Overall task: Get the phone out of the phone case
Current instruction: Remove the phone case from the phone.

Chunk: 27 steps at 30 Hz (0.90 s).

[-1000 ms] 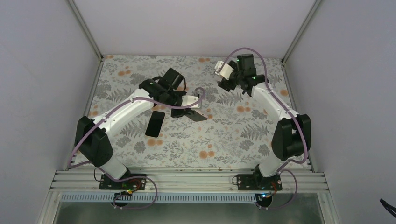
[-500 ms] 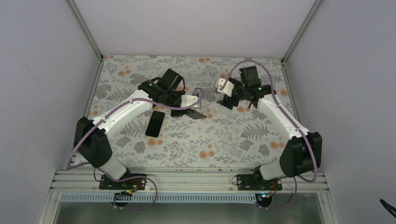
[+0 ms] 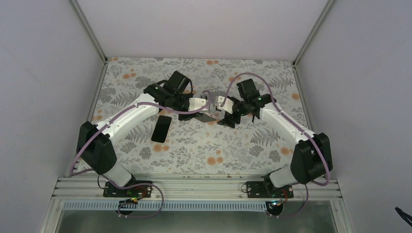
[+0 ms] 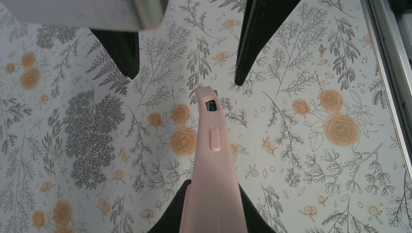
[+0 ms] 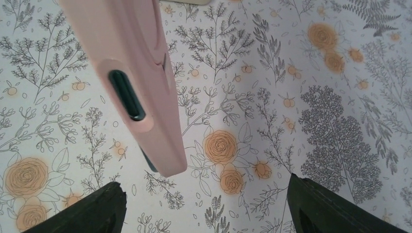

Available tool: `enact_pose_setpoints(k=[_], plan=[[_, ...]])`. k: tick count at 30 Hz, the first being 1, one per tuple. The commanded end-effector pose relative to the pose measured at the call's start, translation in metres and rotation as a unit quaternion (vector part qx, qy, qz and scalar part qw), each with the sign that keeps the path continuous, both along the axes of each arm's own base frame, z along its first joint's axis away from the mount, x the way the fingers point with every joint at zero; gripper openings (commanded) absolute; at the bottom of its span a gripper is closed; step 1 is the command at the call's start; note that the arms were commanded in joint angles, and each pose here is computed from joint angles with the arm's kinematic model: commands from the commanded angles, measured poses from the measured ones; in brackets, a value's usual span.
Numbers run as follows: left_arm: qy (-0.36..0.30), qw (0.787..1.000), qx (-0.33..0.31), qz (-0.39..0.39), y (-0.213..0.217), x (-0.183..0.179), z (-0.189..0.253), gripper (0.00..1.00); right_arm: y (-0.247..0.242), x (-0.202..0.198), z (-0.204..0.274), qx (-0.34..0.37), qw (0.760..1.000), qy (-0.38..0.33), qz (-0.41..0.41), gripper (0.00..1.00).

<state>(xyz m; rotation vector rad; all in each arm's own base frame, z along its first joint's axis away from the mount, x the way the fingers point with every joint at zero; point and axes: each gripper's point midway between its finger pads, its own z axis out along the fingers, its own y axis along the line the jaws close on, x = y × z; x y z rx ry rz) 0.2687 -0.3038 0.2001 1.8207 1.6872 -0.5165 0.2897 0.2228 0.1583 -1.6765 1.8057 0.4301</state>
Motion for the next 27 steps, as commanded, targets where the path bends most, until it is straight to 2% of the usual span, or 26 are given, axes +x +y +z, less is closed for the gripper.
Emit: enact_pose_setpoints(k=[1,27], plan=[[-0.024,0.999,-0.04,-0.006,-0.009,0.004,0.027,0.02,0.011,0.009,0.004,0.019,1.0,-0.001,-0.004,0.86],[-0.021,0.999,-0.032,-0.01,-0.006,0.001,0.023,0.02,0.01,0.044,0.003,0.004,0.998,-0.051,-0.036,0.84]])
